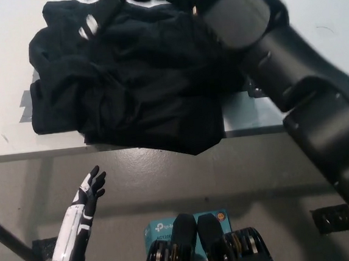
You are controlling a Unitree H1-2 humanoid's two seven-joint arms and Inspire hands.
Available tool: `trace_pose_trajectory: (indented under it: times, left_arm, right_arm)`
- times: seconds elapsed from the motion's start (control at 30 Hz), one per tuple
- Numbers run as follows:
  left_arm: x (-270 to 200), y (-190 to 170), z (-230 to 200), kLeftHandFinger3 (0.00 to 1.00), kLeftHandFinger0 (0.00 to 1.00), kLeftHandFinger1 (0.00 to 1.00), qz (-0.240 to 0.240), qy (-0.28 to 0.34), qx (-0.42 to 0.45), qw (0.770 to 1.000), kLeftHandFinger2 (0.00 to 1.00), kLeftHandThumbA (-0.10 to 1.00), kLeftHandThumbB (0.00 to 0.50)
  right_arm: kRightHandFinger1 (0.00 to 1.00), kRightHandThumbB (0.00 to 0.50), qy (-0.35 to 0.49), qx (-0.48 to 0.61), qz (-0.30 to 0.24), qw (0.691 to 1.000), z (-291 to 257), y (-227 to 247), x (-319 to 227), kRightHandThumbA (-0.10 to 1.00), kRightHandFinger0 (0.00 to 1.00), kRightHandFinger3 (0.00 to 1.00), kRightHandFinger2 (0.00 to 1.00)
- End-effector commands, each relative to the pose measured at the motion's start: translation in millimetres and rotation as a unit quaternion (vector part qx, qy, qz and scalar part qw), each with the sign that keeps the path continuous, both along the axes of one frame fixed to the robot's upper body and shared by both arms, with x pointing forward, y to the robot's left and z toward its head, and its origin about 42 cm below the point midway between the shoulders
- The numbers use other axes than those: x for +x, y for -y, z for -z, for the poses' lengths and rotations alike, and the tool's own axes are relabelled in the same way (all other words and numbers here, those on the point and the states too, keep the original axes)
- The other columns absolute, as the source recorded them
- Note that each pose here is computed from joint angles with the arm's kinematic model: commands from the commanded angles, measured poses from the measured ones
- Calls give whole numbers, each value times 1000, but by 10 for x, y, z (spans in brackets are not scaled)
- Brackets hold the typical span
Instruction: The robot grabs the right edges of the black jacket on the table, and folds it in half
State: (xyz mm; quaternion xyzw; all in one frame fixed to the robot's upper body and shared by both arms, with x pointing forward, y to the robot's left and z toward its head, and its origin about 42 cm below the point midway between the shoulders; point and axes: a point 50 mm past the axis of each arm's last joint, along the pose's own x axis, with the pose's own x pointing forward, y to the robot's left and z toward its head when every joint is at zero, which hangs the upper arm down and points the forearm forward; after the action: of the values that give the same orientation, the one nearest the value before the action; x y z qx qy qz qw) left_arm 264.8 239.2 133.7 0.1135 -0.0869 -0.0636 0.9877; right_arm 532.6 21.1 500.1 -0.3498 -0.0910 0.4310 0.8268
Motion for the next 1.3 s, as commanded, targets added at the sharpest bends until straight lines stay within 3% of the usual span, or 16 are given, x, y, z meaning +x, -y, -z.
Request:
trace_pose_trajectory:
  times: [0.0,0.07,0.1,0.13,0.2,0.27,0.33,0.5,0.63,0.73,0.8,0.9,1.03,1.2,1.23,1.27]
  left_arm:
    - [67,32,-113,1000,1000,1000,10,13,4,1000,1000,1000,192]
    - [59,34,-129,1000,1000,1000,15,16,1,1000,1000,1000,182]
    - [69,36,-144,1000,1000,1000,17,19,1,1000,1000,1000,169]
    - [80,41,-148,1000,1000,1000,17,21,3,1000,1000,998,158]
    - [88,56,-142,1000,1000,1000,17,23,7,1000,1000,1000,165]
    - [107,55,-162,1000,1000,1000,10,20,-1,1000,1000,1000,204]
    - [148,23,-183,1000,1000,1000,4,21,-3,1000,1000,1000,229]
    - [220,-87,-244,1000,1000,1000,-3,41,3,999,1000,1000,136]
    - [321,-143,-285,1000,1000,1000,-9,52,-16,998,1000,1000,111]
    - [400,-179,-329,1000,1000,1000,-9,53,-29,998,1000,1000,117]
    - [428,-205,-328,1000,1000,1000,-13,54,-34,998,1000,1000,118]
    - [429,-218,-295,1000,1000,1000,-18,48,-37,998,1000,1000,111]
    - [383,-204,-227,1000,1000,1000,-25,39,-42,998,1000,1000,101]
    - [224,-214,-99,1000,1000,1000,-24,22,-39,999,1000,1000,103]
    - [187,-223,-76,1000,1000,1000,-25,19,-40,999,1000,1000,103]
    - [123,-233,-48,1000,1000,1000,-29,13,-42,999,1000,1000,108]
  right_arm:
    - [1000,472,40,-41,-37,998,-909,-51,-327,1000,1000,1000,1000]
    - [1000,417,42,-14,-38,998,-1077,12,-453,1000,1000,1000,1000]
    - [1000,474,39,25,-37,998,-1179,82,-491,1000,1000,1000,1000]
    - [1000,490,47,84,-42,994,-1272,214,-534,1000,1000,1000,1000]
    - [1000,465,67,146,-51,986,-1387,403,-615,1000,1000,1000,1000]
    - [1000,450,101,252,-56,961,-1511,752,-765,1000,1000,1000,1000]
    - [1000,450,173,267,-39,947,-1578,1151,-969,1000,1000,1000,1000]
    - [1000,428,287,290,-11,913,-1385,2066,-1454,1000,1000,1000,1000]
    - [1000,390,320,343,8,883,-755,2744,-1903,1000,1000,1000,1000]
    - [1000,438,315,365,41,875,-209,3016,-2180,1000,1000,1000,1000]
    - [1000,388,288,388,61,874,270,3122,-2385,1000,1000,1000,1000]
    - [1000,360,253,418,95,867,825,3185,-2547,1000,1000,1000,1000]
    - [1000,369,183,429,143,873,1587,3073,-2703,1000,1000,1000,1000]
    - [1000,314,94,440,213,867,2411,2903,-2745,1000,1000,1000,1000]
    - [1000,276,76,448,218,864,2555,2858,-2747,1000,1000,1000,1000]
    - [1000,290,51,443,239,863,2781,2825,-2749,1000,1000,1000,1000]
